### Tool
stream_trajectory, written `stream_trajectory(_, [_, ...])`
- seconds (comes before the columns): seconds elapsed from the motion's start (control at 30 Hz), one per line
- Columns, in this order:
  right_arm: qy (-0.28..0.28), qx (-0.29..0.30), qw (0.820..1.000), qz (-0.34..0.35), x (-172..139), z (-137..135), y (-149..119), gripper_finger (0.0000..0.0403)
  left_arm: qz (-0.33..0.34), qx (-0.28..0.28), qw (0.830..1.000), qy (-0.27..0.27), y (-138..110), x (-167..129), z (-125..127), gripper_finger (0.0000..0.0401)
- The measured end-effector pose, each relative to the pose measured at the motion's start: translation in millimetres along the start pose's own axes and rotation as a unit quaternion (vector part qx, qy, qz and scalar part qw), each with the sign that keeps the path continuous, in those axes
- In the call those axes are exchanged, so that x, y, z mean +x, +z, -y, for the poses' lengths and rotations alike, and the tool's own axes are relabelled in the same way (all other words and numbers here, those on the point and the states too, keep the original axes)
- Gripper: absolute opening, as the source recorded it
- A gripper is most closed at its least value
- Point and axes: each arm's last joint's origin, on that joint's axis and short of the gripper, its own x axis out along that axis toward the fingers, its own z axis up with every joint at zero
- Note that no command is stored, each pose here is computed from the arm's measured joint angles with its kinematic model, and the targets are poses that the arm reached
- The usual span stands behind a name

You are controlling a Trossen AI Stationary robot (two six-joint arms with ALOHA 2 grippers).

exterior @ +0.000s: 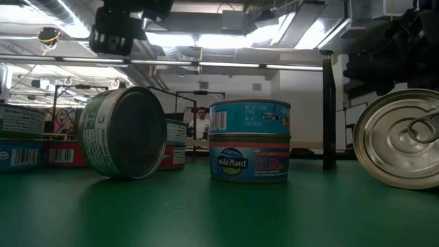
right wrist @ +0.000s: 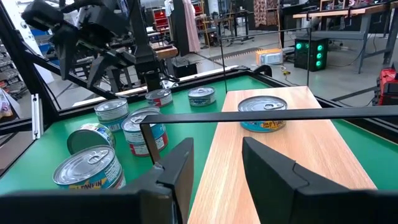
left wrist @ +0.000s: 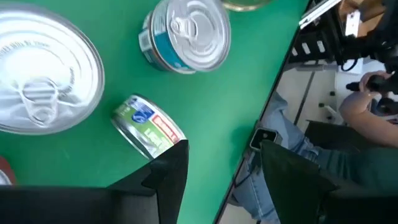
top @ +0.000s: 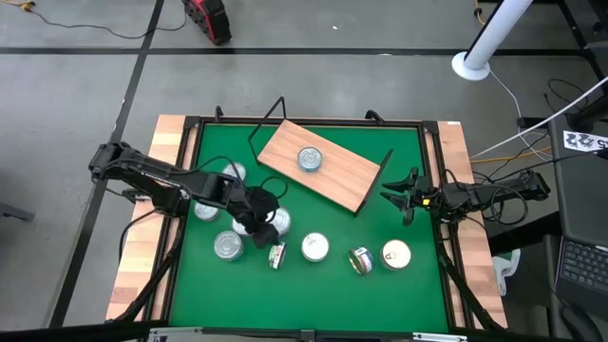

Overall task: Stack canned seafood by type on shelf
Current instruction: Put the light green tuna can on the shelf

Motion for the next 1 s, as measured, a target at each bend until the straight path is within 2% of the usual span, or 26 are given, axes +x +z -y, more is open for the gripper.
stream_trajectory(0.13, [0.0,-0.001,1.0,-0.002,0,0,0,0.0136,-0.001,-0.041,0.999,0.006,0,2,-1,0.0194])
stream_trajectory(0.33, [0.0,-0.001,1.0,-0.003,0,0,-1,0.0136,-0.014,-0.095,0.994,0.047,-4,3,-8,0.0195])
stream_trajectory(0.47, [-0.001,-0.002,1.0,-0.003,0,0,-1,0.0136,-0.022,-0.13,0.989,0.068,-5,10,-12,0.0218])
stream_trajectory(0.7, [-0.001,-0.002,1.0,-0.004,0,0,-1,0.0136,-0.053,-0.139,0.985,0.084,-7,30,-15,0.0275])
stream_trajectory(0.87, [-0.001,-0.002,1.0,-0.004,0,0,-1,0.0136,-0.068,-0.145,0.983,0.093,-11,41,-16,0.0285])
stream_trajectory(1.0, [-0.001,-0.002,1.0,-0.004,0,0,-1,0.0136,-0.065,-0.151,0.983,0.078,-12,49,-12,0.0285])
